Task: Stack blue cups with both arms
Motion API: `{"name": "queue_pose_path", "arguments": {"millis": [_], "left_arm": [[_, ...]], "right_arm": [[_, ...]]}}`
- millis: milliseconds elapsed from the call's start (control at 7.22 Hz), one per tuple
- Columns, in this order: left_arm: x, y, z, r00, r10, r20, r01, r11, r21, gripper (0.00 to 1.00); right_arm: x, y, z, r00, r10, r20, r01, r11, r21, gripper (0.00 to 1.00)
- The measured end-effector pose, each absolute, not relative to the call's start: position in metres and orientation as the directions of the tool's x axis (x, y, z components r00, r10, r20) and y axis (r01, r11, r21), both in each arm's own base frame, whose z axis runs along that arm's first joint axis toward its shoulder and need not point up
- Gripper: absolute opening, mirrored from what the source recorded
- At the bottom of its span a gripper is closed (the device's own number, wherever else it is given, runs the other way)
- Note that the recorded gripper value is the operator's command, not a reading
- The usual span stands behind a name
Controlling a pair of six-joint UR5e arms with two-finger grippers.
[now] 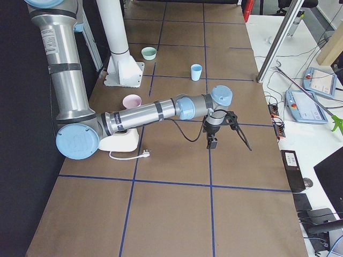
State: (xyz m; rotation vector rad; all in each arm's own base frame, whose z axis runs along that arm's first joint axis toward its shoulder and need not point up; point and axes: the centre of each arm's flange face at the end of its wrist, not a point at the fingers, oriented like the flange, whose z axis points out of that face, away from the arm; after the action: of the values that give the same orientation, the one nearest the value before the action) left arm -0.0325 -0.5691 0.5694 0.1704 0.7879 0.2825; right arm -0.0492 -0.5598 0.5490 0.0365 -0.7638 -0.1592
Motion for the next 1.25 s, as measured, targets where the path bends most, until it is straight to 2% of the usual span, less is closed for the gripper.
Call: {"name": "queue_pose_path", "arguments": {"millis": [277,692,1246], "left_arm": [[-0.055,-0.564,0.587,0.662,0.283,-0.694,-0.195,0.959,0.206,1.00],[-0.059,-0.558,0.571,0.672,0.153,-0.725,-0.143,0.987,0.076,1.00],[-0.053,-0.540,0.581,0.680,0.088,-0.728,-0.125,0.992,0.003,1.00]], "right_arm": [[-0.020,-0.565,0.587,0.695,-0.112,0.710,0.104,0.993,0.056,1.00],[-0.007,-0.564,0.652,0.640,-0.120,0.759,0.081,0.993,0.089,1.00],[0.011,-0.566,0.638,0.659,-0.138,0.739,0.053,0.989,0.138,1.00]]}}
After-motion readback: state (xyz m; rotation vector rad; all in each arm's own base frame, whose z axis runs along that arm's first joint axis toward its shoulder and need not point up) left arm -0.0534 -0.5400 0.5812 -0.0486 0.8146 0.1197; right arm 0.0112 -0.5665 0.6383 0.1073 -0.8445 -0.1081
